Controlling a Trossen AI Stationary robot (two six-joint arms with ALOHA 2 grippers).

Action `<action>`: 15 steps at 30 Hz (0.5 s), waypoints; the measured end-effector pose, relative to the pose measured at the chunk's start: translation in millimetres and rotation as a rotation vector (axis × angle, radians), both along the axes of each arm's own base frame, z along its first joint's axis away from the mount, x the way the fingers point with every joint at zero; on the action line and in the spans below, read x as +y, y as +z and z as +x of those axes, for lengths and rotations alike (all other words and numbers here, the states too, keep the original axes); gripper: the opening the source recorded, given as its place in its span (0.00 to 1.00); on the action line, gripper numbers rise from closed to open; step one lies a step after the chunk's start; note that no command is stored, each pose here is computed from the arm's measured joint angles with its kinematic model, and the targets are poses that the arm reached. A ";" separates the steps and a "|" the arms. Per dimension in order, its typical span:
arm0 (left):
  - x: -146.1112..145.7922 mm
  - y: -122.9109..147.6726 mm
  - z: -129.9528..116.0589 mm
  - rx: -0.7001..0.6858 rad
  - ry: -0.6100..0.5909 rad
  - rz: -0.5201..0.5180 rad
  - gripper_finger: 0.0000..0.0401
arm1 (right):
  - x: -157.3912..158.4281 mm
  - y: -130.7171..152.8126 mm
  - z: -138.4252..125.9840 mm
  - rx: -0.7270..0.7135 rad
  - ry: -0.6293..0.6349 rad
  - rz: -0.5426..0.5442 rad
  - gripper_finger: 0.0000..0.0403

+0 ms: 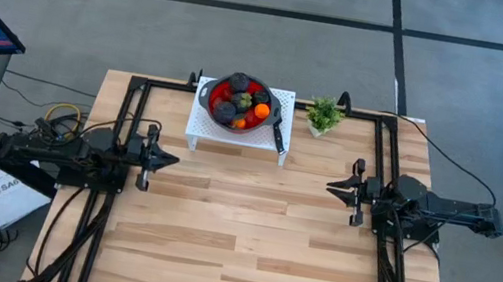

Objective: Pick & Place Fruit
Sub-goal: Return to Home Position

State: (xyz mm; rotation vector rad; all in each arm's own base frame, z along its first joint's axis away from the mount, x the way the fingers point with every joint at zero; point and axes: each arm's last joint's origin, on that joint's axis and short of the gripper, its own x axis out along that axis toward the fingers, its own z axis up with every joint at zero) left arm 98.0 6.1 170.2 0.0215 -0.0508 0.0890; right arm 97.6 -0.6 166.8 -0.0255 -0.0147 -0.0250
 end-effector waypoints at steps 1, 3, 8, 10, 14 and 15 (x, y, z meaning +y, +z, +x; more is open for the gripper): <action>0.0 0.1 0.0 -0.001 0.000 0.000 0.02 | 0.0 -0.1 0.0 0.000 0.000 0.000 0.12; 0.0 0.4 0.0 -0.004 0.000 0.000 0.02 | 0.0 0.0 0.0 0.000 0.000 0.000 0.12; 0.0 0.6 0.0 -0.006 0.000 0.001 0.02 | 0.0 -0.1 0.0 0.000 0.000 0.000 0.12; 0.0 0.7 0.0 -0.007 0.000 0.001 0.02 | 0.0 0.0 0.0 0.000 0.000 0.000 0.12; 0.0 0.8 0.0 -0.008 0.000 0.001 0.02 | 0.0 0.0 0.0 0.000 0.000 0.000 0.12; 0.0 0.8 0.0 -0.008 0.000 0.000 0.02 | 0.0 0.0 0.0 0.000 0.000 0.000 0.12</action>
